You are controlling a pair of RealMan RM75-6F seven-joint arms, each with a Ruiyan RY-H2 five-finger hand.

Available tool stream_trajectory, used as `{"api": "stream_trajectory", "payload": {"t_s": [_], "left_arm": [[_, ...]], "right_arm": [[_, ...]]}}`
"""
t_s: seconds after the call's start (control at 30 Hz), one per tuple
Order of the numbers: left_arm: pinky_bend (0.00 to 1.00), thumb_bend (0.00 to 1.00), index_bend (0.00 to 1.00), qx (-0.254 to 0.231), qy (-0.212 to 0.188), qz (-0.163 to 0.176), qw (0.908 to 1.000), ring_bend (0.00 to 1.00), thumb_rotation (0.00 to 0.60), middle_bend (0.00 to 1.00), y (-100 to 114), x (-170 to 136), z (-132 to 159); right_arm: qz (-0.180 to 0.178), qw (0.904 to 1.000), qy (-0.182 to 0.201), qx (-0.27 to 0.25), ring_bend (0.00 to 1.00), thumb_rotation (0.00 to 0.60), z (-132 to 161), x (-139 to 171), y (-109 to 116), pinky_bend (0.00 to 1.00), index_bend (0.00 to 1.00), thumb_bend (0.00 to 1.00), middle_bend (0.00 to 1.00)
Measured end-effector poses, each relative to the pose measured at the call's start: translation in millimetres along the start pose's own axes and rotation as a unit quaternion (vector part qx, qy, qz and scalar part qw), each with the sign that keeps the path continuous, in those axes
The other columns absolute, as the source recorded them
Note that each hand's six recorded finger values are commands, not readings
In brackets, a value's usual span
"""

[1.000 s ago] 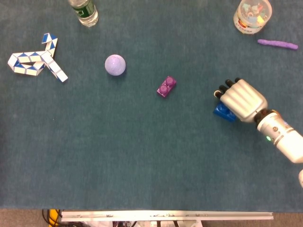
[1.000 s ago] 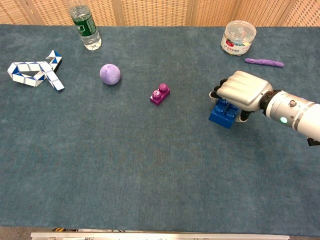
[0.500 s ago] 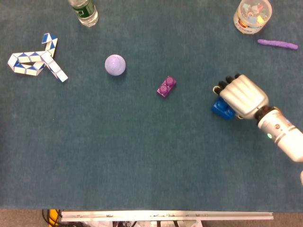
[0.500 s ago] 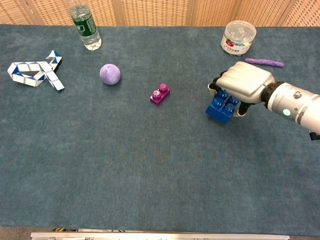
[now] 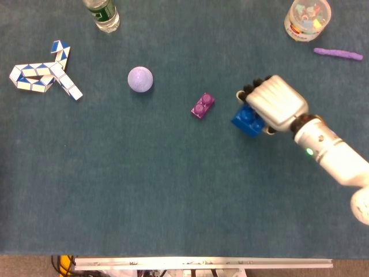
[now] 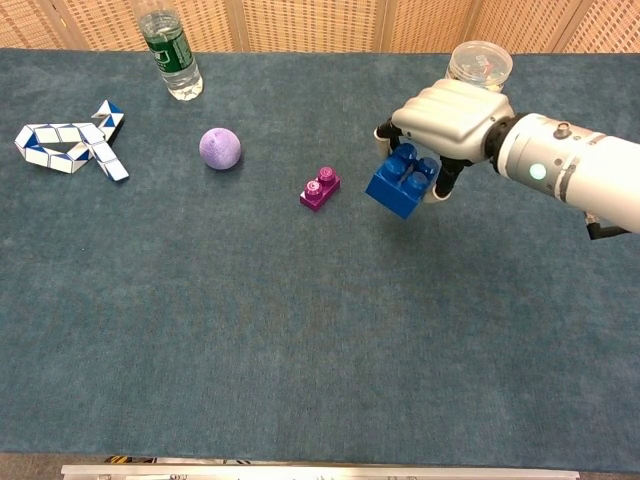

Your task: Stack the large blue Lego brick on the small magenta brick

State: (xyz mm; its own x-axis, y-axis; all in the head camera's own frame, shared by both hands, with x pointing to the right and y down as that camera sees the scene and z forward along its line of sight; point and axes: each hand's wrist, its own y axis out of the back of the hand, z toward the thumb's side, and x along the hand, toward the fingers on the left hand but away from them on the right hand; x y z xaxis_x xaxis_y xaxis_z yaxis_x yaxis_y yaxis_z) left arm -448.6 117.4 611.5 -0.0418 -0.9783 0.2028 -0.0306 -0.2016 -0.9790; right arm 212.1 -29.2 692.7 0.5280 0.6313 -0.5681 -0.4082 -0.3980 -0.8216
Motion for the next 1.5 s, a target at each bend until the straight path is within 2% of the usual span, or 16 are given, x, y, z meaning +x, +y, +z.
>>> {"api": "stream_trajectory", "payload": {"t_s": [0.43, 0.9, 1.5], "left_arm": [[0.15, 0.21, 0.23, 0.001, 0.009, 0.003, 1.0000, 0.19, 0.600, 0.20, 1.1, -3.3, -3.1], [0.15, 0.21, 0.23, -0.001, 0.019, 0.008, 0.9998, 0.19, 0.600, 0.20, 2.1, -5.8, -6.3], [0.15, 0.21, 0.23, -0.002, 0.027, 0.008, 0.9996, 0.19, 0.600, 0.20, 2.3, -6.8, -12.1]], "right_arm": [[0.021, 0.9986, 0.017, 0.046, 0.33, 0.600, 22.0, -35.2, 37.6, 0.47, 0.42, 0.13, 0.43], [0.047, 0.9940, 0.024, 0.095, 0.33, 0.600, 25.8, -62.7, 29.8, 0.47, 0.42, 0.13, 0.43], [0.047, 0.9917, 0.050, 0.109, 0.33, 0.600, 59.7, -90.5, 29.5, 0.47, 0.42, 0.13, 0.43]]}}
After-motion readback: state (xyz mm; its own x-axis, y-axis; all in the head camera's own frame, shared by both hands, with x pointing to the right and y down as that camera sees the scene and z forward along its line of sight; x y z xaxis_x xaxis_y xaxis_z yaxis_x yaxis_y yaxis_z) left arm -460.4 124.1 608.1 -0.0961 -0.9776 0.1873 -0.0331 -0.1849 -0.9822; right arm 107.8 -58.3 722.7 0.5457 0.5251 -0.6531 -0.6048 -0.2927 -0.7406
